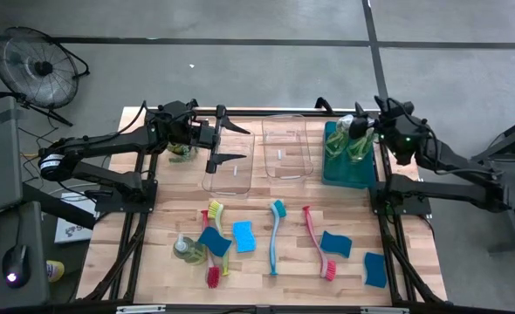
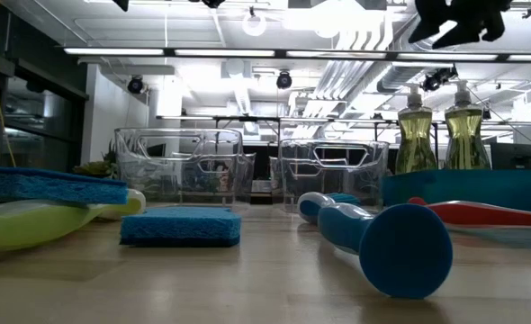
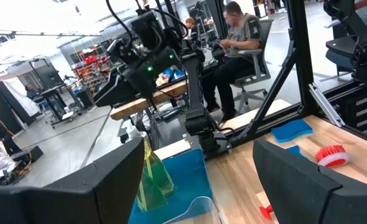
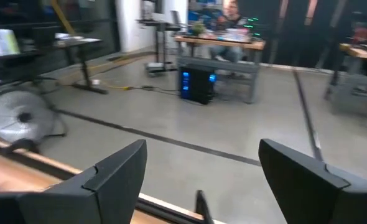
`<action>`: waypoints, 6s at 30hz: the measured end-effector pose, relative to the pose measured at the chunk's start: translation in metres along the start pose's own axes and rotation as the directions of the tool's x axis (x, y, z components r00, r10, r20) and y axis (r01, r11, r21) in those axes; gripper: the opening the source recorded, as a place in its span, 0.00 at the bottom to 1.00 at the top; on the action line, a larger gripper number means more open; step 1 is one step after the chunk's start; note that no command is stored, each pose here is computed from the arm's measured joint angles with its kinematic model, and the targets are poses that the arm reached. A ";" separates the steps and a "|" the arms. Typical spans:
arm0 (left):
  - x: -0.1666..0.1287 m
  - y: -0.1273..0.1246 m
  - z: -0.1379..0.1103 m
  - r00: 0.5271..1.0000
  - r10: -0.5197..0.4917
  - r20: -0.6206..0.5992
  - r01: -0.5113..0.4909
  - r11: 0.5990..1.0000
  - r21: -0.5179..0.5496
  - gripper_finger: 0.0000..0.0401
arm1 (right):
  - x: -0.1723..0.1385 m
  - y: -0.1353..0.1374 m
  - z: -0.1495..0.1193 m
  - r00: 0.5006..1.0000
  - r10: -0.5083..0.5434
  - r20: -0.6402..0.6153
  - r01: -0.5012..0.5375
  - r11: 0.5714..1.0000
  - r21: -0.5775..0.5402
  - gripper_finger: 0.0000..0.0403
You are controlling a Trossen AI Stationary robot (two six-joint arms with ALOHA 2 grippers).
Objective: Pick & Place Kitchen Sink Supplies
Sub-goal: Put the green dishwashing liquid dispenser into the blue bin
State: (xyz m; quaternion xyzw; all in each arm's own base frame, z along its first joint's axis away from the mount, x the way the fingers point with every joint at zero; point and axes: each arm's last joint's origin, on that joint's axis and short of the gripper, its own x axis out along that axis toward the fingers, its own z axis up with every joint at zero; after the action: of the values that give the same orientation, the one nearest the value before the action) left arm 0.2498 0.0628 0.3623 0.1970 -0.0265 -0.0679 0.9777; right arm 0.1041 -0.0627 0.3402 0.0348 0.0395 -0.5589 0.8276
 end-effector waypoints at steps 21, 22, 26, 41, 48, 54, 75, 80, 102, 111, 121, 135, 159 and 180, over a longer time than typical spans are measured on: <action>-0.039 -0.012 0.015 0.993 -0.004 -0.120 0.003 1.000 -0.015 0.73 | -0.029 0.025 0.011 0.901 0.433 0.004 -0.432 0.899 -0.071 0.76; -0.043 -0.014 0.015 0.991 -0.011 -0.136 0.008 1.000 -0.023 0.73 | -0.030 0.026 0.009 0.900 0.435 -0.002 -0.434 0.898 -0.076 0.76; -0.052 -0.025 0.017 0.981 -0.078 -0.178 0.072 0.997 -0.042 0.73 | -0.030 0.031 -0.003 0.896 0.444 -0.025 -0.444 0.891 -0.093 0.76; -0.089 -0.090 0.036 0.917 -0.198 -0.347 0.177 0.980 -0.093 0.73 | -0.042 0.042 -0.010 0.831 0.556 -0.021 -0.555 0.827 -0.088 0.76; -0.111 -0.116 0.032 0.829 -0.264 -0.492 0.160 0.956 -0.245 0.73 | -0.047 0.045 -0.012 0.802 0.597 -0.029 -0.596 0.798 -0.090 0.76; -0.121 -0.136 0.027 0.751 -0.348 -0.561 0.161 0.920 -0.356 0.73 | -0.052 0.047 -0.013 0.779 0.626 -0.034 -0.626 0.775 -0.091 0.76; -0.135 -0.226 -0.016 0.702 -0.537 -0.467 0.309 0.821 -0.480 0.73 | -0.055 0.068 -0.023 0.728 0.677 -0.107 -0.686 0.720 -0.105 0.76; -0.138 -0.241 -0.028 0.743 -0.477 -0.469 0.277 0.857 -0.434 0.73 | -0.055 0.071 -0.024 0.724 0.679 -0.116 -0.689 0.718 -0.095 0.76; -0.142 -0.300 -0.048 0.915 -0.252 -0.315 0.141 0.932 -0.335 0.73 | -0.068 0.074 -0.026 0.690 0.715 -0.113 -0.724 0.683 -0.099 0.76; -0.134 -0.318 -0.051 0.946 -0.159 -0.284 0.066 0.948 -0.310 0.73 | -0.069 0.074 -0.026 0.686 0.719 -0.114 -0.728 0.678 -0.105 0.76; -0.129 -0.322 -0.043 0.972 -0.091 -0.217 0.020 0.951 -0.309 0.73 | -0.069 0.074 -0.026 0.686 0.719 -0.114 -0.728 0.677 -0.108 0.76; -0.125 -0.321 -0.035 0.984 -0.059 -0.170 -0.005 0.936 -0.353 0.73 | -0.069 0.074 -0.026 0.686 0.719 -0.114 -0.728 0.677 -0.109 0.76; -0.096 -0.314 -0.048 0.967 -0.116 -0.226 0.031 0.936 -0.350 0.85 | -0.069 0.074 -0.027 0.687 0.715 -0.127 -0.727 0.677 -0.120 0.76; -0.093 -0.312 -0.036 0.986 -0.090 -0.140 0.034 0.932 -0.361 0.93 | -0.069 0.074 -0.028 0.690 0.712 -0.130 -0.724 0.679 -0.123 0.76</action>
State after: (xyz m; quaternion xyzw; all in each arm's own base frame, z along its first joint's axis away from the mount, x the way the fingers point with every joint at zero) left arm 0.1221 -0.1949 0.2059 0.0216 0.0684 -0.0869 0.9936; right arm 0.1462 0.0308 0.3207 -0.0010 0.0979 -0.1829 0.9782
